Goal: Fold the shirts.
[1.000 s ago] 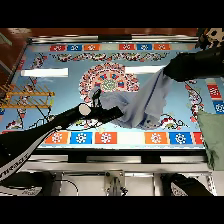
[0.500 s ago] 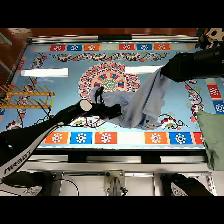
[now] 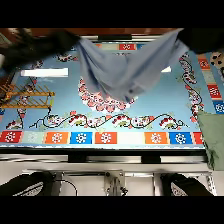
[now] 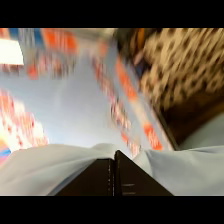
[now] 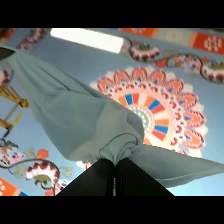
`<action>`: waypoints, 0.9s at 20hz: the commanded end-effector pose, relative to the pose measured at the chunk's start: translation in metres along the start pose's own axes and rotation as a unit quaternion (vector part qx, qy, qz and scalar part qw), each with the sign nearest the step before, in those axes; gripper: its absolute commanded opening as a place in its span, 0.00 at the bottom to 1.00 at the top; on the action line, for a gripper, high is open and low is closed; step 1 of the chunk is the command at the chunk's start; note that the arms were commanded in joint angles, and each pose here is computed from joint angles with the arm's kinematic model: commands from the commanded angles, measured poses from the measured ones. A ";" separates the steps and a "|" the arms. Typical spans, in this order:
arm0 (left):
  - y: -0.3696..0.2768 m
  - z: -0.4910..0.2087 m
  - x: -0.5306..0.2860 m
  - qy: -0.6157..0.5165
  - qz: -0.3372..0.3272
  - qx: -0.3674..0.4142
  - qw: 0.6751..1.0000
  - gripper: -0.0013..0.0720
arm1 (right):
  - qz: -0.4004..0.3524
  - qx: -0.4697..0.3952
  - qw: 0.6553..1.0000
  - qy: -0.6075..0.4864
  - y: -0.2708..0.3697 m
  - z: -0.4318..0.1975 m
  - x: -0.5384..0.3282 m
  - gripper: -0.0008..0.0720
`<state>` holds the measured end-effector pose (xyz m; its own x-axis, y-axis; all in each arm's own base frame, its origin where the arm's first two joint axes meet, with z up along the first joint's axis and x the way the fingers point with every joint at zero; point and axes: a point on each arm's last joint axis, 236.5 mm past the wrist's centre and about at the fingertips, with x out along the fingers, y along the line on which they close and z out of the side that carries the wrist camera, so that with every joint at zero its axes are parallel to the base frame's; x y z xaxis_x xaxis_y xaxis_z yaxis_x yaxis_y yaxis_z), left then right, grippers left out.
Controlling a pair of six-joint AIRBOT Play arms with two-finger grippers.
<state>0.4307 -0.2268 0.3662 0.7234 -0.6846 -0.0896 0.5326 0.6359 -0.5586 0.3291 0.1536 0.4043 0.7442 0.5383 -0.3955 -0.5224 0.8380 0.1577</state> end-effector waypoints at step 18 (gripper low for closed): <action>0.126 -0.190 0.035 0.411 0.082 0.031 0.907 0.05 | 0.080 0.156 0.887 0.427 0.060 -0.277 0.044 0.08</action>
<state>0.4475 -0.2205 0.2214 0.4388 -0.6558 -0.6143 0.5028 0.7458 -0.4370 0.2206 0.1977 0.2143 0.1206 0.5623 -0.8181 -0.3830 0.7867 0.4842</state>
